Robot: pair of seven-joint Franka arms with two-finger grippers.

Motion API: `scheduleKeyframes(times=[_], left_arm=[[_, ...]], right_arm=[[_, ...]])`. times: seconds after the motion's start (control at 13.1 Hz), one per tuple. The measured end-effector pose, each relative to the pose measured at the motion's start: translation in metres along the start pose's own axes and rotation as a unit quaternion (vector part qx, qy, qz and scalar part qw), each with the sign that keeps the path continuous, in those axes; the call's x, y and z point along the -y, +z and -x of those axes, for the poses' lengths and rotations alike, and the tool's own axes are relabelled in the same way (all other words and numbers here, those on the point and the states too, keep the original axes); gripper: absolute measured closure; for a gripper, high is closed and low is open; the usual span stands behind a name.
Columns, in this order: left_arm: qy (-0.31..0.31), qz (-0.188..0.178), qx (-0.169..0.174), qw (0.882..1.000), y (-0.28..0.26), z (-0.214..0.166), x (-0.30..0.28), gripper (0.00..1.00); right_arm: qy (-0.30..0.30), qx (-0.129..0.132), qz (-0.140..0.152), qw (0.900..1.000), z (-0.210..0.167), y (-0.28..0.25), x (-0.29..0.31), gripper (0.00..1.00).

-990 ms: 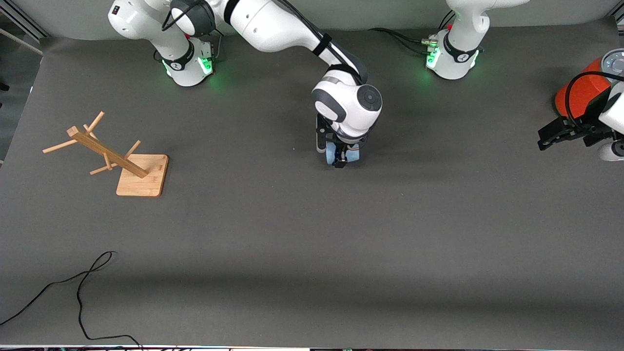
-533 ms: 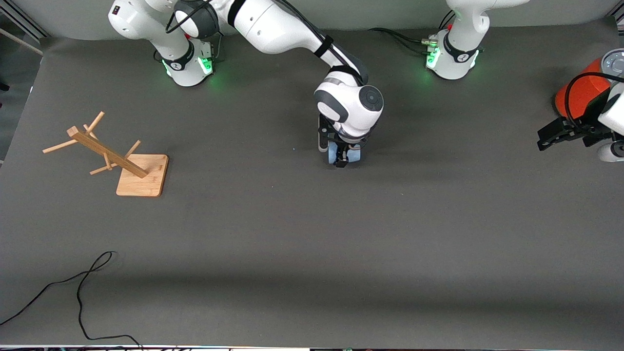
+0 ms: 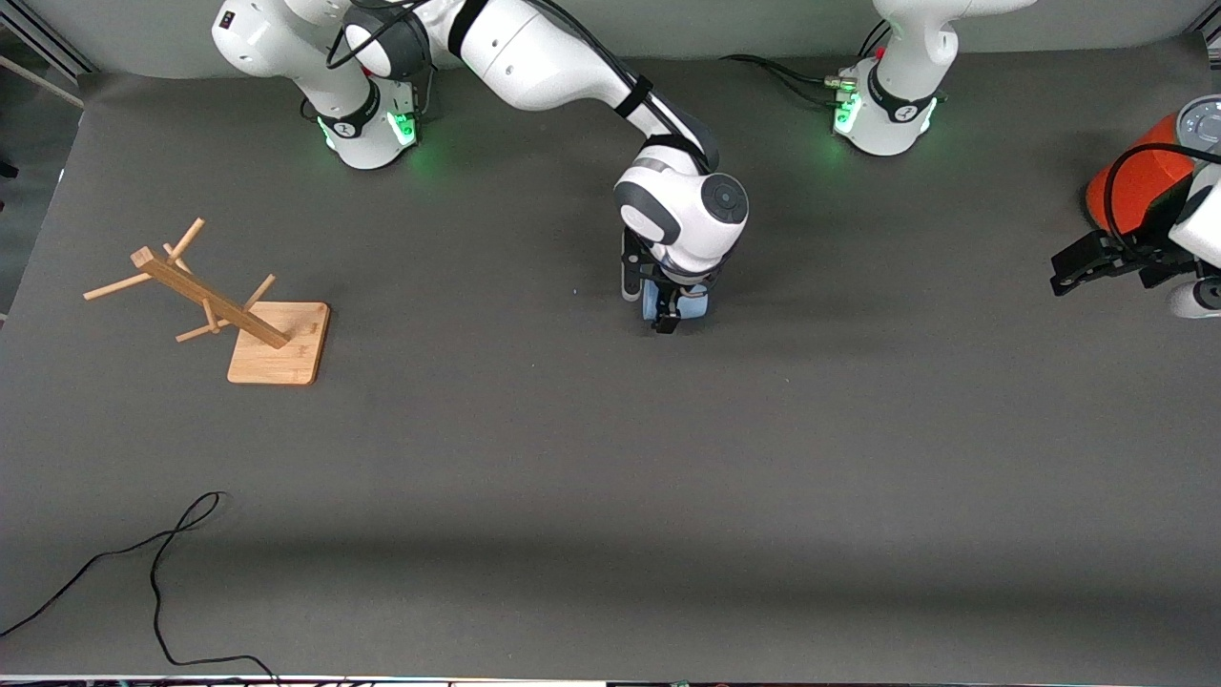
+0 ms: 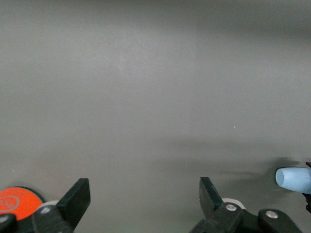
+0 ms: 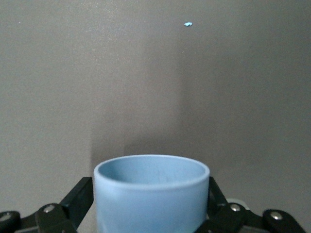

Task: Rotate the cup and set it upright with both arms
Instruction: 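Lower the cup onto its side and open the right gripper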

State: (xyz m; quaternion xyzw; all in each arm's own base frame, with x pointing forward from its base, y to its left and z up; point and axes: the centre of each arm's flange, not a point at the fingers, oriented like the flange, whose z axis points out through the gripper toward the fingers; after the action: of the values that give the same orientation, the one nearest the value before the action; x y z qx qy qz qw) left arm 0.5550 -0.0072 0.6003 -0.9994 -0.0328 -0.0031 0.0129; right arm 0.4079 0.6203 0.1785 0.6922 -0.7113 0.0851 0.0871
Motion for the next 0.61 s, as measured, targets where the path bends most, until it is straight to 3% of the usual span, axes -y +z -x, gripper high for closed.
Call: scheduleKeyframes(times=[0.3,0.46,0.61], left_arm=[[0.0,0.0,0.0,1.0,0.0,0.0,0.0,0.0],[0.0,0.0,0.0,1.0,0.0,0.0,0.0,0.0],[0.0,0.0,0.001,1.0,0.001,0.0,0.0,0.0]], right_arm=[[0.005,0.014,-0.005,1.0,-0.008,-0.058,0.005,0.0],[0.008,0.014,0.003,1.0,-0.028,-0.114,0.006,0.0],[-0.026,0.011,0.013,1.0,-0.058,-0.172,0.006,0.0]])
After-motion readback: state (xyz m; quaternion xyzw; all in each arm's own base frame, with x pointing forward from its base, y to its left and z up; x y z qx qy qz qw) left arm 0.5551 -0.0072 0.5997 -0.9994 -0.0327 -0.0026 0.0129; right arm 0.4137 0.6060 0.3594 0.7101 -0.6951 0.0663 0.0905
